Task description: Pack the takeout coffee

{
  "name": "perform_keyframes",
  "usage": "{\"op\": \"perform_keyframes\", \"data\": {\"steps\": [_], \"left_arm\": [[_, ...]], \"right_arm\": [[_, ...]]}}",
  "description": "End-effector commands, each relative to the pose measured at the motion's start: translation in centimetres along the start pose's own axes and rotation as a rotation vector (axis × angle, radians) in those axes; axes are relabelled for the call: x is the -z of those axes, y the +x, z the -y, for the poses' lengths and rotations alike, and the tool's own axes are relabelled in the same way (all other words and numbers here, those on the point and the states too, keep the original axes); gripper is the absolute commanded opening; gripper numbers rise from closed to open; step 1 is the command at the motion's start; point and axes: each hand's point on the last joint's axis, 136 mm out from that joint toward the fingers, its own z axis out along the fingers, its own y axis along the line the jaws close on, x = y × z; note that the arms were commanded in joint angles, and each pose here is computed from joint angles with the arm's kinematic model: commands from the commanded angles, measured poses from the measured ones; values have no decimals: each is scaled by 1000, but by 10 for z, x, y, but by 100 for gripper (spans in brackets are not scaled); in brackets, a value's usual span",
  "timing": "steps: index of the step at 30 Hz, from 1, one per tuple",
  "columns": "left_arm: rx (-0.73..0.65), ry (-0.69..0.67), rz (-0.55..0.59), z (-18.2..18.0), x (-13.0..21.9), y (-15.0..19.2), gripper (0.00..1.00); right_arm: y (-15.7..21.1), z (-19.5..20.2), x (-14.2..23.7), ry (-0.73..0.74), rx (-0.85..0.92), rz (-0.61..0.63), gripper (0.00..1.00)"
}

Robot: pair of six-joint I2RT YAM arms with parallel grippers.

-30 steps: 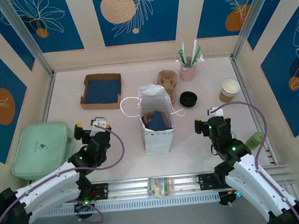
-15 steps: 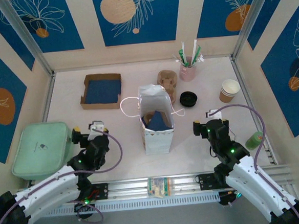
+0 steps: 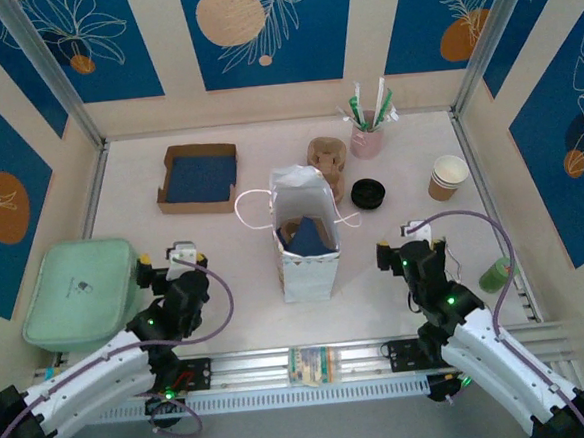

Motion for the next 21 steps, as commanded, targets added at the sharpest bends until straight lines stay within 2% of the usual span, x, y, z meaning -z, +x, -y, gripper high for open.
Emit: {"op": "perform_keyframes", "data": {"steps": [1,13,21], "left_arm": [[-2,-23,-13,-3,-2,5,100],[-1,-23,-10,-3,-2,5,100],[15,-33,-2,-6,-3,4,100]], "right_arm": [[-7,2,0,15,-35,46,99],[-10,14,-5,87,-39,50,99],[-16,11,-12,80,-31,60,99]]}}
